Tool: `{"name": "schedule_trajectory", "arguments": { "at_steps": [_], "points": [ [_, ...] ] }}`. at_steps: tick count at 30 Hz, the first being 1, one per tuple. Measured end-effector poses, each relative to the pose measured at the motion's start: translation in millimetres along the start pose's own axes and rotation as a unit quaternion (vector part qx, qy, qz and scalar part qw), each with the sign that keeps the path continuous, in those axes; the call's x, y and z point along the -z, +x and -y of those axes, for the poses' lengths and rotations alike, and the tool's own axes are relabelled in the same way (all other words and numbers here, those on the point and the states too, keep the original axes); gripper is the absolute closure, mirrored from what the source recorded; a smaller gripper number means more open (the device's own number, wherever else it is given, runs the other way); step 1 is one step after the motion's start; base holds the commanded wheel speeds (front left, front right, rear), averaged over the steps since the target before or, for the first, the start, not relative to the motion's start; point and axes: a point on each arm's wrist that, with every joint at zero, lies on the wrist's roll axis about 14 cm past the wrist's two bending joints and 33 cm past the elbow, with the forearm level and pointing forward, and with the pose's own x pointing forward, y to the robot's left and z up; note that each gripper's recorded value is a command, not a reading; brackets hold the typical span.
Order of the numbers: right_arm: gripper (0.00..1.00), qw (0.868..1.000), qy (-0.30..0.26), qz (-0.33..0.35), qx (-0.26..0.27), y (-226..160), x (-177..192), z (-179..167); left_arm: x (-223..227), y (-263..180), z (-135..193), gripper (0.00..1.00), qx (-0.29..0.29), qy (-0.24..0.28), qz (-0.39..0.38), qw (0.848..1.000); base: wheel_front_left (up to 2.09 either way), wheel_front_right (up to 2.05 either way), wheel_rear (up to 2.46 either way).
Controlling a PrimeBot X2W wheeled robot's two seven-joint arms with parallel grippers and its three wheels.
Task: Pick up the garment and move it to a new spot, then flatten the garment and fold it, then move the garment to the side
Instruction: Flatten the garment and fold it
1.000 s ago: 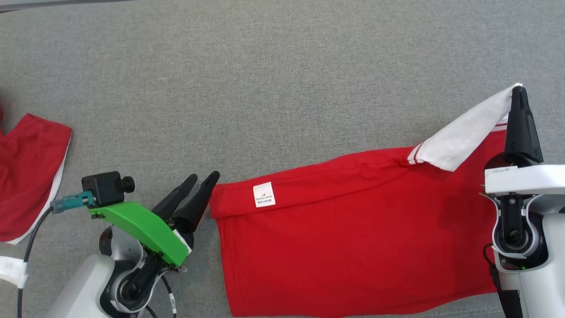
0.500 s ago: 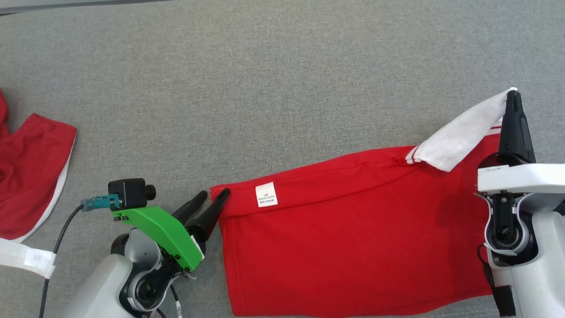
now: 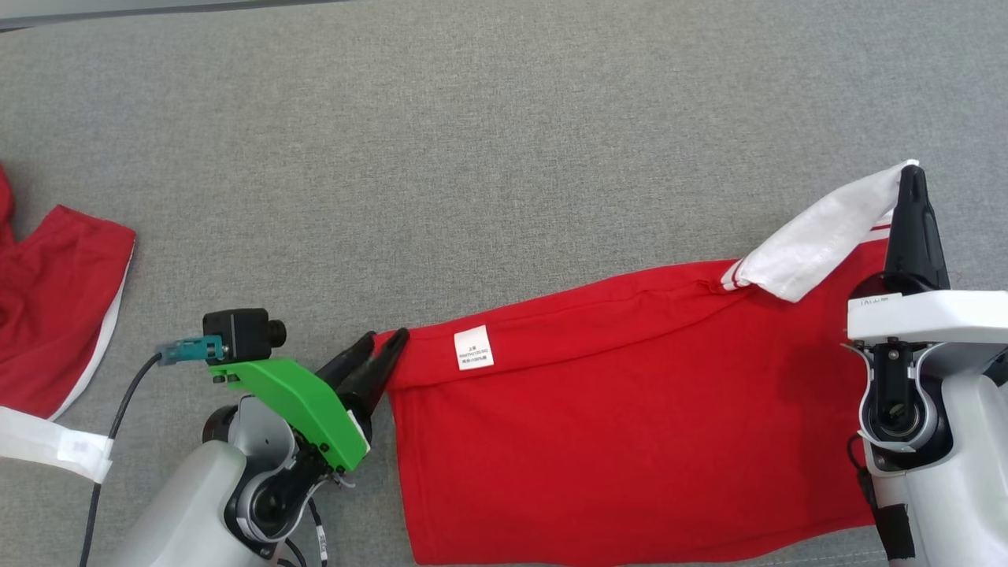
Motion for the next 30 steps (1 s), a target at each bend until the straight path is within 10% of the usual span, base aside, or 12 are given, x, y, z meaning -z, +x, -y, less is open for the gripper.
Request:
{"name": "schedule_trajectory", "arguments": {
  "at_steps": [5, 30],
  "points": [
    [1.00, 1.000, -0.001, -0.003, 0.003, -0.6, 1.9, 2.0, 4.4, 3.0, 3.6, 1.00, 0.007, -0.001, -0.006, 1.000, 0.00, 0.00, 0.00],
    [1.00, 1.000, -0.001, 0.001, 0.004, 0.1, 1.3, 3.0, 1.3, 7.3, -0.8, 0.94, 0.002, 0.005, 0.005, 1.000, 0.00, 0.00, 0.00]
  ]
}}
